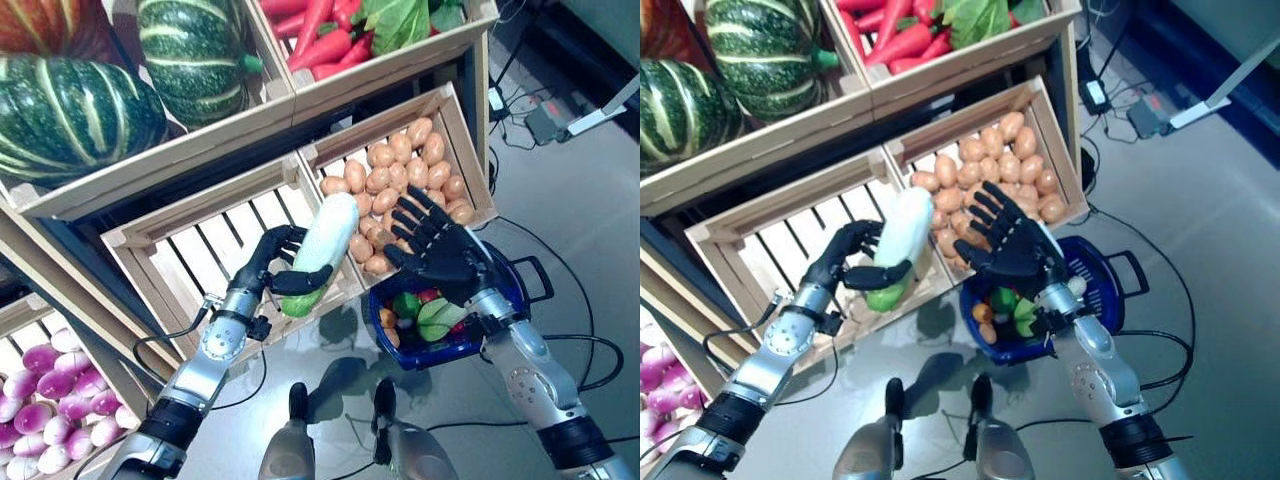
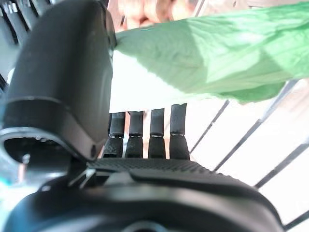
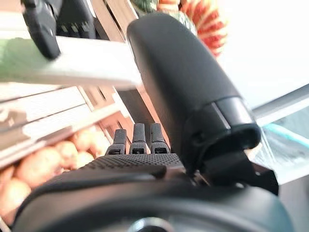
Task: Put vegetables into the basket
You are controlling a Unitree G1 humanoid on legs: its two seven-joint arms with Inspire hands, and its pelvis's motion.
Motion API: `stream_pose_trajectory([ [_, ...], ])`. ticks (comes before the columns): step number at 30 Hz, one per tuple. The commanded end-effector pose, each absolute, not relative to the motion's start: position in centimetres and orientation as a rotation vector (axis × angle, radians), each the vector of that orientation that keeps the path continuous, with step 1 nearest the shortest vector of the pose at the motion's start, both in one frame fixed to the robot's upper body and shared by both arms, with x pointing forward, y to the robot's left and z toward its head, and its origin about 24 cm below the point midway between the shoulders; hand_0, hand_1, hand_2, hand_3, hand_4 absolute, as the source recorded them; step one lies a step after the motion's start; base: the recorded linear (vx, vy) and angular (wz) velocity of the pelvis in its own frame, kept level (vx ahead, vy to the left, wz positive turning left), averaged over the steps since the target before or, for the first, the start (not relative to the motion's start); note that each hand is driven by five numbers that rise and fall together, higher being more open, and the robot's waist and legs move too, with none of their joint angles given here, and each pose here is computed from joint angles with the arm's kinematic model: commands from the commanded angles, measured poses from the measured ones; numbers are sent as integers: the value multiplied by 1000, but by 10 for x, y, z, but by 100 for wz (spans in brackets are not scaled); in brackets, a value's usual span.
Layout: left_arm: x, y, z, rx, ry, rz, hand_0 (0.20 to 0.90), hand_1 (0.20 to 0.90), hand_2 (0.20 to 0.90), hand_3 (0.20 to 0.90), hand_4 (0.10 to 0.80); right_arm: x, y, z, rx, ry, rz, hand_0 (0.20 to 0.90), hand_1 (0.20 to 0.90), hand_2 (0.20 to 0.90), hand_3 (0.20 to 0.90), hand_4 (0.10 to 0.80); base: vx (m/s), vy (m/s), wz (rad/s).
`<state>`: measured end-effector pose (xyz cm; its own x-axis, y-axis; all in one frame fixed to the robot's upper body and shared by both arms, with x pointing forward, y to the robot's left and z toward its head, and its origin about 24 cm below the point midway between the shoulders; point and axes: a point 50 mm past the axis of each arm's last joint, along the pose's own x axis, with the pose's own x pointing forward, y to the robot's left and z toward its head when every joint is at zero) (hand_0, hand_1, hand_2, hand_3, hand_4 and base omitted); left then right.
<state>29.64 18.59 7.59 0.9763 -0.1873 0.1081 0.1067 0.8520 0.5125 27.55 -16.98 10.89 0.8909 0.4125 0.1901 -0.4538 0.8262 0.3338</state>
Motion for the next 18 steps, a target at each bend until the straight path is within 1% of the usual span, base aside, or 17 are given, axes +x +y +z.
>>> stream_pose_trajectory([
  [1, 298, 180, 88, 576, -252, -208, 300, 300, 300, 300, 400, 265, -147, 134, 451, -218, 662, 900, 900, 900, 900, 800, 66, -17, 4],
  [9, 295, 171, 77, 560, -207, -281, 300, 300, 300, 300, 400, 265, -129, 134, 496, -181, 744, 900, 900, 900, 900, 800, 12, -2, 0],
  [18, 294, 161, 72, 536, -185, -372, 300, 300, 300, 300, 400, 264, -103, 135, 654, -113, 904, 900, 900, 900, 900, 800, 0, 0, 0],
])
